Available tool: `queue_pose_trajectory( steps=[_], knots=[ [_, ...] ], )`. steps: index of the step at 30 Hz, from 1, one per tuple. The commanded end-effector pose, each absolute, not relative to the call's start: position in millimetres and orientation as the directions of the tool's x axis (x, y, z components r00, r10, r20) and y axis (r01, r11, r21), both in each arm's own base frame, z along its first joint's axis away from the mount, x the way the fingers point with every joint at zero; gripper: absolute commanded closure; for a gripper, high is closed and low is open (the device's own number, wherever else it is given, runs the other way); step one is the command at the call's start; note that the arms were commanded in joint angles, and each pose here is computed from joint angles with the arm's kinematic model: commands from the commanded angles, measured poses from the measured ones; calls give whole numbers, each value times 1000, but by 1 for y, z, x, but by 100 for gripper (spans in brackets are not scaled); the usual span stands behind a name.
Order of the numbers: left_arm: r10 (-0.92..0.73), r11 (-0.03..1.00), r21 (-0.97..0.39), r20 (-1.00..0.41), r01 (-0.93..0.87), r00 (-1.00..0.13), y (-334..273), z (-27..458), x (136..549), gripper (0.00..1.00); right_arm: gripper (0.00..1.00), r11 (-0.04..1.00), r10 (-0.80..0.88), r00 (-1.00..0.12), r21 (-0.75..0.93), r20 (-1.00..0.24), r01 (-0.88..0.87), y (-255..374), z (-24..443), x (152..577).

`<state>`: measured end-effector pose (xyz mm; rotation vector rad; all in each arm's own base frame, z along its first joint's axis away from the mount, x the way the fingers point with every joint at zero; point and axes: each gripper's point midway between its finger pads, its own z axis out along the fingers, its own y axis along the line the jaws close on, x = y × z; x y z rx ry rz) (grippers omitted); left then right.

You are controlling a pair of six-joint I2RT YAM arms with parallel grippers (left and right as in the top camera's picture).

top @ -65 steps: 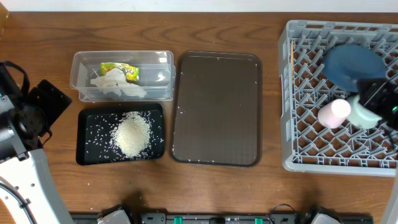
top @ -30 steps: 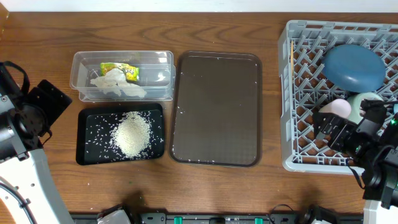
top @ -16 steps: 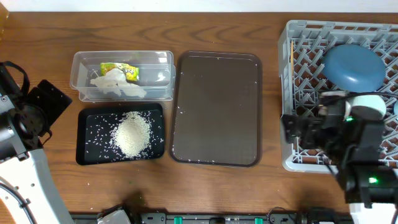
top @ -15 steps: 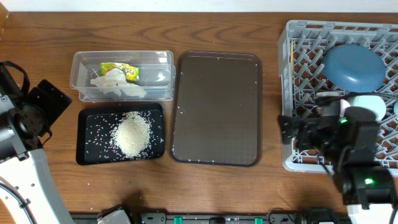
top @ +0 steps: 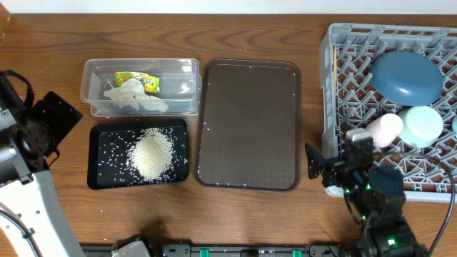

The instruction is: Sort waste into correct bins and load items into the dishwasher rack

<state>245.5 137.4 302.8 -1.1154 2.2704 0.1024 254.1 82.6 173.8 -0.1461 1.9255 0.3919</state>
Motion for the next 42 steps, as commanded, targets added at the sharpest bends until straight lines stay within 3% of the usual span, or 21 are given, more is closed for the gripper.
queue_pose_trajectory(
  steps=[1,7,18,28,42],
  knots=[
    [-694,640,-180,-553,-747,-461,140,305,244,7,1,944,89,-329,185,-940,-273,77,160,251],
    [-694,640,-180,-553,-747,-461,140,305,244,7,1,947,126,-200,178,-972,-266,67,150,249],
    [-694,640,-180,-553,-747,-461,140,305,244,7,1,973,152,-101,166,-983,-158,35,158,248],
    [-694,640,-180,-553,-747,-461,140,305,244,7,1,992,-79,-62,-72,-995,-108,20,158,245],
    [-694,640,-180,-553,-747,-461,140,305,244,7,1,993,-78,-63,-72,-995,-98,18,158,245]
  ],
)
